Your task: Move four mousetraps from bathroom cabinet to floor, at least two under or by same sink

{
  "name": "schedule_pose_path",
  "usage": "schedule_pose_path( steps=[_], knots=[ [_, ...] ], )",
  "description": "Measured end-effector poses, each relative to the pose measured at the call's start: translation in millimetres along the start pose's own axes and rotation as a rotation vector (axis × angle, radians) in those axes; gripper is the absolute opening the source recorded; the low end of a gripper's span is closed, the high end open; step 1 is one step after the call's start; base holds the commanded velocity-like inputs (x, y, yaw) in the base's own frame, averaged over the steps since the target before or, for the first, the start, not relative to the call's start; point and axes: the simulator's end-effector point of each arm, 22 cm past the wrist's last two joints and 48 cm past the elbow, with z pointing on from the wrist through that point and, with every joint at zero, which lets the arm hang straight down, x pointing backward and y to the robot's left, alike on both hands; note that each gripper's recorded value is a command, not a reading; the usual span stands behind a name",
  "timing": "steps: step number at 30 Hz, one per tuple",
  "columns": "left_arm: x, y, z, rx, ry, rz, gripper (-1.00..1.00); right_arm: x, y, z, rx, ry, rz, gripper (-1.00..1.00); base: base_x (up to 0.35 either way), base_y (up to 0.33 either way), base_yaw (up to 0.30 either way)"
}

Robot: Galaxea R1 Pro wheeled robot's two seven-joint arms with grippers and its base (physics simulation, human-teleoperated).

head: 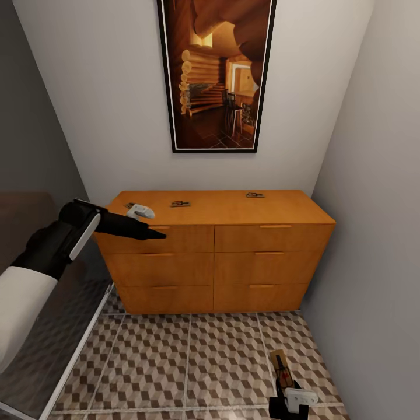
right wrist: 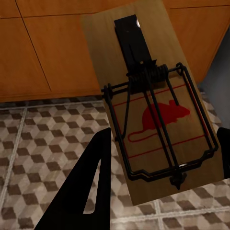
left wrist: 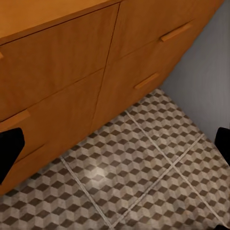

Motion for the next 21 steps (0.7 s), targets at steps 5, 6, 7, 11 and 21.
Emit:
schedule_pose_path(
  steps=[5, 6, 7, 11, 21],
  knots=[
    [1, 4, -4.3, -0.007, 0.0, 0.001, 1.0, 0, 0, 0.1, 0.0, 0.0, 0.0, -1.0, 0.0, 0.0, 0.0],
    [1, 5, -4.8, -0.008, 0.0, 0.002, 1.0, 0, 0, 0.2, 0.0, -0.001, 0.0, -1.0, 0.0, 0.0, 0.0],
    [1, 5, -6.8, -0.011, -0.001, 0.009, 1.0, 0, 0, 0.2, 0.0, -0.001, 0.0, -1.0, 0.0, 0.0, 0.0],
    [-1, 7, -11.5, -0.021, -0.003, 0.025, 1.0, -1, 0, 0.1, 0.0, -0.004, 0.001, -1.0, 0.0, 0.0, 0.0],
    [-1, 5, -12.0, -0.021, -0.002, 0.031, 1.0, -1, 0, -0.1, 0.0, -0.005, 0.001, -1.0, 0.116, 0.133, 0.0]
  ],
)
